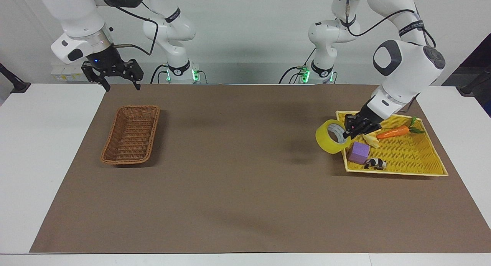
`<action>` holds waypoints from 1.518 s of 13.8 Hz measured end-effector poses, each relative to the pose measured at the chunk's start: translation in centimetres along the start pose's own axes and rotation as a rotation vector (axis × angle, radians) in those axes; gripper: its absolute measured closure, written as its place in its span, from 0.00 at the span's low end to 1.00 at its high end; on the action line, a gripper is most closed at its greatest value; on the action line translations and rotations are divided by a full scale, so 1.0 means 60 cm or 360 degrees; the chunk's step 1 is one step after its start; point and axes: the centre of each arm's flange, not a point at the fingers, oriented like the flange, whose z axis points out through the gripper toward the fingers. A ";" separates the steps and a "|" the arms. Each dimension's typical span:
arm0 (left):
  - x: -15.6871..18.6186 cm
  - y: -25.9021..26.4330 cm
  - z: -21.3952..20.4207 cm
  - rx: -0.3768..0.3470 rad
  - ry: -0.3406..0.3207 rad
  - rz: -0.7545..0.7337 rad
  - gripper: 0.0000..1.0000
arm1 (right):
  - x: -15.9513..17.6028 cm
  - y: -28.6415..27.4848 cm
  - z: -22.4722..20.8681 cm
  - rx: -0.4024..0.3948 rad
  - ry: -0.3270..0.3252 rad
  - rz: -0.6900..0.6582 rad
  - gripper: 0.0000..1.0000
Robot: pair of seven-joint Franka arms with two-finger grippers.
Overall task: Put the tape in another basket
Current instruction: 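Lift the tape with the left gripper while the right gripper reaches toward it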
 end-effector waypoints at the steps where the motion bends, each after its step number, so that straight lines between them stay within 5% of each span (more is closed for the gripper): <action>1: -0.002 0.019 0.006 -0.0026 -0.0008 -0.0022 0.78 | 0.000 0.000 0.000 0.0000 0.0000 0.0000 0.00; 10: -0.020 0.127 0.036 -0.0097 -0.0056 0.0010 0.78 | 0.002 -0.052 0.001 0.0054 0.0002 -0.0085 0.00; 17: -0.029 0.158 0.044 -0.0102 -0.0072 -0.0014 0.78 | 0.034 -0.155 0.078 0.0493 0.0144 -0.0122 0.00; 21: -0.035 0.183 0.051 -0.0103 -0.0084 -0.0050 0.78 | 0.042 -0.254 0.155 0.0629 0.0234 -0.0152 0.00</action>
